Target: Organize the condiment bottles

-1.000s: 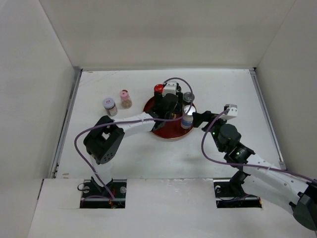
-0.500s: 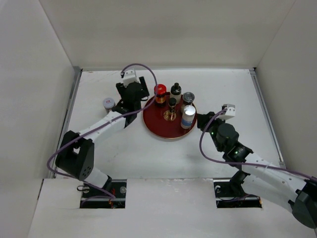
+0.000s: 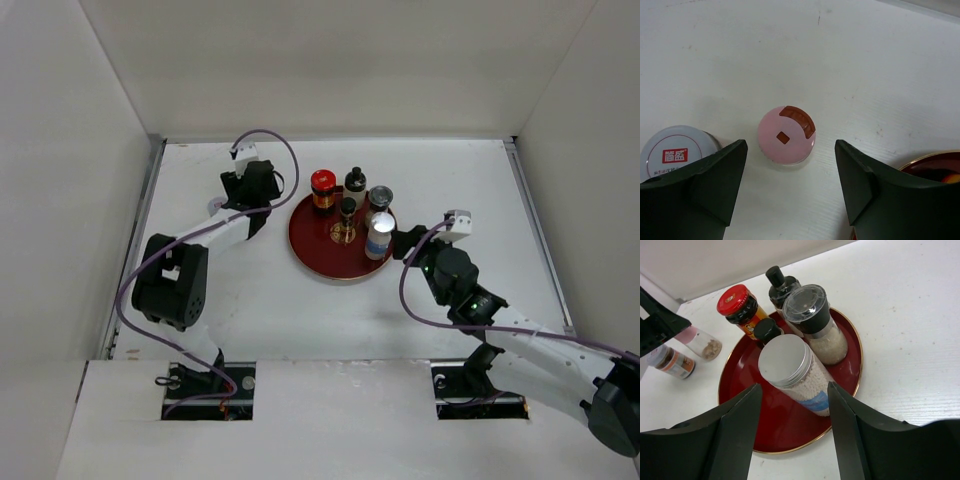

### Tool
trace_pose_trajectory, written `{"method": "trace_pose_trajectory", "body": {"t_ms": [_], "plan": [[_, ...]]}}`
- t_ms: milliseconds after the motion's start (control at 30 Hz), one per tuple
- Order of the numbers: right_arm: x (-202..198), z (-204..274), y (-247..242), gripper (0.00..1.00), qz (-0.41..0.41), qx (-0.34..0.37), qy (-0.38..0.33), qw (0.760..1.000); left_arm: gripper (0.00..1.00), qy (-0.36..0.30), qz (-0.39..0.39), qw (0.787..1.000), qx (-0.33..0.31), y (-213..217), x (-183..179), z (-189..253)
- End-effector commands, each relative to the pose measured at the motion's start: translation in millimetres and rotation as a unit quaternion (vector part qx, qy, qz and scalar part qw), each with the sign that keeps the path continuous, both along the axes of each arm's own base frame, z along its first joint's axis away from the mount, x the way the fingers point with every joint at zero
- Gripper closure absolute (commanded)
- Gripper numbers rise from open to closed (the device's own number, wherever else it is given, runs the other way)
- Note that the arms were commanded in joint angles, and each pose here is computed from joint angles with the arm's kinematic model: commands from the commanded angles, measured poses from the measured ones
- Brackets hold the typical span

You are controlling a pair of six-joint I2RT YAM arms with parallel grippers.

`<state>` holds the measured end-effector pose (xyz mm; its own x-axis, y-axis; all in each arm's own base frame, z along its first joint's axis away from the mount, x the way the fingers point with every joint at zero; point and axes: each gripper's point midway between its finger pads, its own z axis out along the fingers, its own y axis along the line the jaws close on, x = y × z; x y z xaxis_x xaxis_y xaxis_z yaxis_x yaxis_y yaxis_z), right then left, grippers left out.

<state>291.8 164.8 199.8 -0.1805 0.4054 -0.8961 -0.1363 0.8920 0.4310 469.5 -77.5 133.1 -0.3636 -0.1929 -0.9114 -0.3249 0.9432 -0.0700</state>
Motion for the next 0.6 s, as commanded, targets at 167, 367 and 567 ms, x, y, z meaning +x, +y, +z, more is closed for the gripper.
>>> {"method": "trace_pose_trajectory", "body": {"t_ms": [167,367,567], "plan": [[1.3,27.3,6.4,0.37,0.009,0.025,-0.03,0.999,0.47,-0.028,0.007,1.0,-0.012,5.4,31.2,22.4],[0.4,29.4,4.2,0.37,0.007,0.028,-0.033,0.999,0.49,-0.017,0.004,1.0,-0.012,2.7,29.0,12.7],[0.9,28.1,5.4,0.37,0.008,0.026,-0.031,0.999,0.47,-0.006,0.002,1.0,-0.012,1.0,26.3,1.9]]}}
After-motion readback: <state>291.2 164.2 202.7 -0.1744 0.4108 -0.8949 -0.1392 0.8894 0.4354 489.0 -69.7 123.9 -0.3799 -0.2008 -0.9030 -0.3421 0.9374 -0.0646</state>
